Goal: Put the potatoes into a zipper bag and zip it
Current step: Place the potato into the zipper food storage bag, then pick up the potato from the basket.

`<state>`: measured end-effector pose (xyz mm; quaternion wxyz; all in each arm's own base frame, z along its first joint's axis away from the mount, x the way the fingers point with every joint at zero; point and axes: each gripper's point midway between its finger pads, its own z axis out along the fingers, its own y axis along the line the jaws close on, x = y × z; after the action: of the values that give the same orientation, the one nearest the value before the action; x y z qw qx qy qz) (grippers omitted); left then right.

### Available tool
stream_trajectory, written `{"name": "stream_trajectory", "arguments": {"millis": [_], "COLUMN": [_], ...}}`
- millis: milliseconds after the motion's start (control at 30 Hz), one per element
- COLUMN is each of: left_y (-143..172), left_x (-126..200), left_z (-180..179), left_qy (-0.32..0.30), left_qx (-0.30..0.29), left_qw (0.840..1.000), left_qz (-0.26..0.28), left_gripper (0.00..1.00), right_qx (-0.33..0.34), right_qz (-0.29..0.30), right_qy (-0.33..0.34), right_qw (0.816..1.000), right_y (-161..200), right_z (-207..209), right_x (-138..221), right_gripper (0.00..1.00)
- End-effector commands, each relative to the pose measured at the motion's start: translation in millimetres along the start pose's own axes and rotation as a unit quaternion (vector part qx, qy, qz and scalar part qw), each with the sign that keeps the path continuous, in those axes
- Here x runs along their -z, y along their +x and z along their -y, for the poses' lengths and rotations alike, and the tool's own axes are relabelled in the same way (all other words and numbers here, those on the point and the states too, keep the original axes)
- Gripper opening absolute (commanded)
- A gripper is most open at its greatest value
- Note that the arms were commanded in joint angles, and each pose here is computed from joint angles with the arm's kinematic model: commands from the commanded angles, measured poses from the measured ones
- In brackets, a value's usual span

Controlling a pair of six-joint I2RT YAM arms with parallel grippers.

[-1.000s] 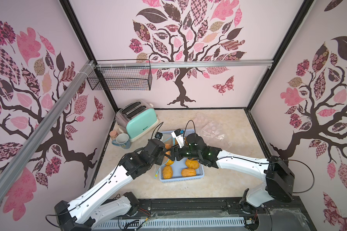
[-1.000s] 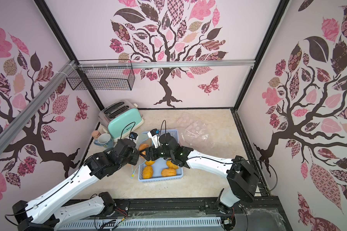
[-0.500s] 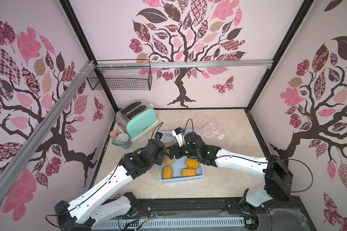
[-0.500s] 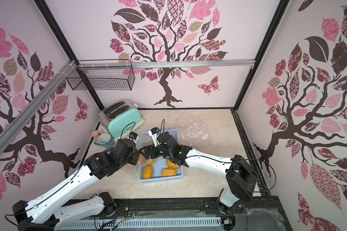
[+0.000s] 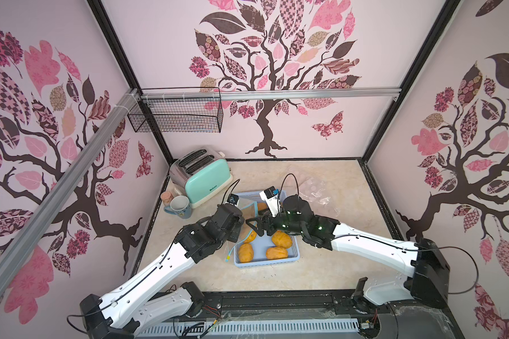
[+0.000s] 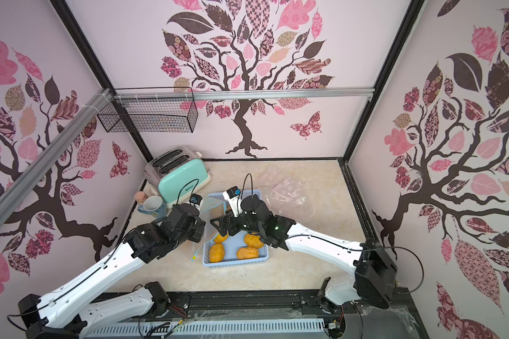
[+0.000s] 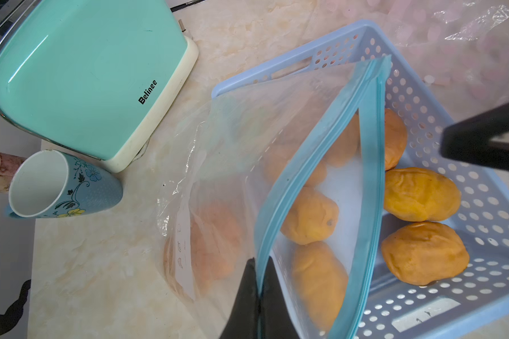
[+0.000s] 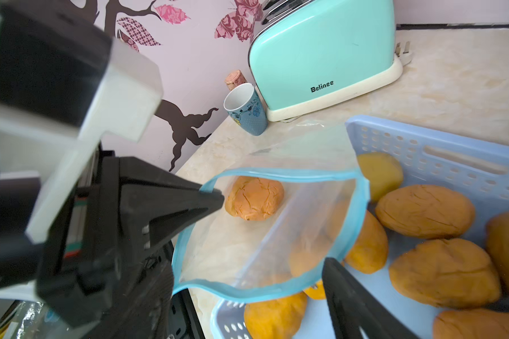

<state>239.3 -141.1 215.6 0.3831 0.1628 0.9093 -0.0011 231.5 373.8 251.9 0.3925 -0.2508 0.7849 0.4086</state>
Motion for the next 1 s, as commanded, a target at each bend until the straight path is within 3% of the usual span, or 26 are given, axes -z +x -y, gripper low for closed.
{"name": "stream_trajectory", "arguments": {"millis": [0,200,400,633,967], "left_y": [7.3,5.5,6.0,5.5,4.7], "left_x": [-2.1,1.5,0.3,1.2,2.5], "left_z": [-1.1,-2.2,-1.6,-2.5,-1.9], "left_qy": [-0.002,0.000,0.000,-0.001,0.002], "left_qx": [-0.007,-0.004,-0.005,-0.005,-0.005], "left_qw": [1.000,1.000,1.000,1.000,1.000], "left_qz": [-0.004,0.003,0.001,0.003,0.004], "left_gripper": [0.00,0.00,0.00,0.00,0.00], "right_qx": [0.037,0.025,-0.035,-0.112,-0.165], "right_qz": [-0.026,-0.076,-0.123,-0.130,-0.102], "right_qy": [0.047,0.061,0.047,0.044,0.069], "right_qw": [0.998,0.995,0.991,0.984,0.979], "right_y": [28.6,79.2,110.6,119.7,111.1], "right_z": [22.1,41.7,46.2,50.8,63.4], "right_x": [21.2,32.2,3.8,-36.0,-72.8], "right_gripper": [0.82,0.81,0.82,0.88,0.90]}}
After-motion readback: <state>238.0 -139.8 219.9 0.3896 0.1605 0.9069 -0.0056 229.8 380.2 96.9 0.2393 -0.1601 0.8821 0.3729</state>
